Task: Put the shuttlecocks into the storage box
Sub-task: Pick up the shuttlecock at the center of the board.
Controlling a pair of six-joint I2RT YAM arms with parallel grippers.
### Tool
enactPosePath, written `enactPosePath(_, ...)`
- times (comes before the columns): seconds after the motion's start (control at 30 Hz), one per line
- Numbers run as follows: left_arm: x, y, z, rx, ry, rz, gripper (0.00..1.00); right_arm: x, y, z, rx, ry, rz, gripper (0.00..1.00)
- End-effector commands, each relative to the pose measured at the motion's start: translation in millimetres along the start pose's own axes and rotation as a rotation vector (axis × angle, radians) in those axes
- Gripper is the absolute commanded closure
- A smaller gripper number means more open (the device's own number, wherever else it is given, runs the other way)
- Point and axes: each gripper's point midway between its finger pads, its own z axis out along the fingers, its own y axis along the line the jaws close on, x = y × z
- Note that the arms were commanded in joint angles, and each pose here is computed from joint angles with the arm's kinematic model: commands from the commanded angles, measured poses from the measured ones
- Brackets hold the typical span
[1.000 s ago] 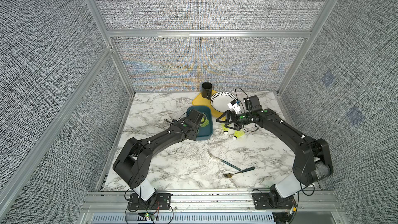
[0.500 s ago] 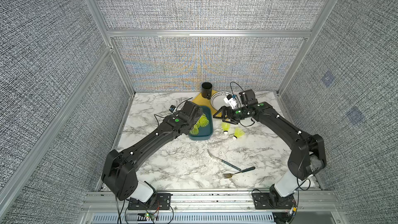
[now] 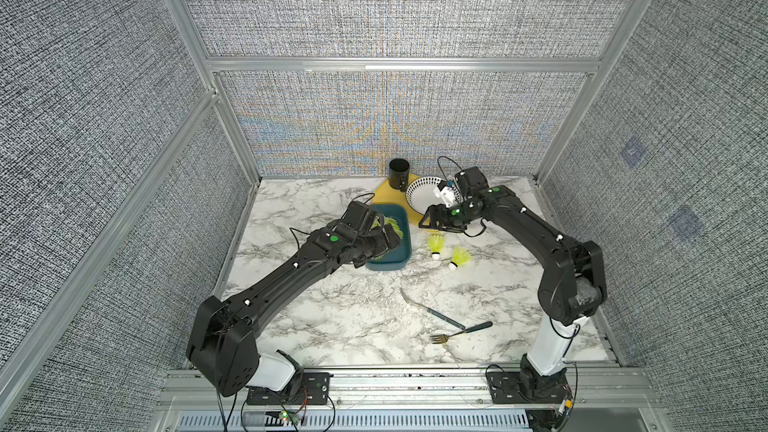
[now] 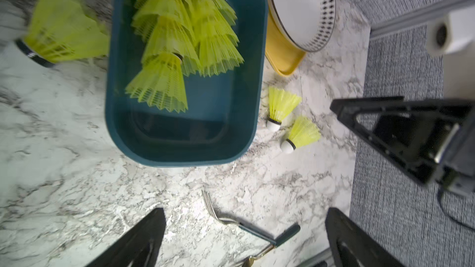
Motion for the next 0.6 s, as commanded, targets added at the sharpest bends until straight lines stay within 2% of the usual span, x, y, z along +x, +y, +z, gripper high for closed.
enactPosePath(0.0,6.8,-23.7,-5.0,0.122,0.041,0.106,0.0,1.0,-18.2,-1.1,0.069,0.02,-0.037,0.21)
enactPosePath(0.1,10.0,-23.6,-6.4,0.13,0.049,0.128,0.0,0.3,-32.3,-0.3,0.124,0.027,-0.02,0.22)
enactPosePath(0.27,17.0,-27.2,-1.3,0.152,0.084,0.142,0.0,18.7,-75.5,-8.2,0.241,0.039,0.097,0.26)
enactPosePath(0.4,25.3,-38.5,7.3,0.189,0.136,0.181,0.0,33.3,-103.5,-16.7,0.232,0.016,0.184,0.27)
enactPosePath(0.57,40.4,-47.0,22.1,0.225,0.203,0.227,0.0,38.5,-117.0,-13.4,0.21,0.038,0.198,0.29)
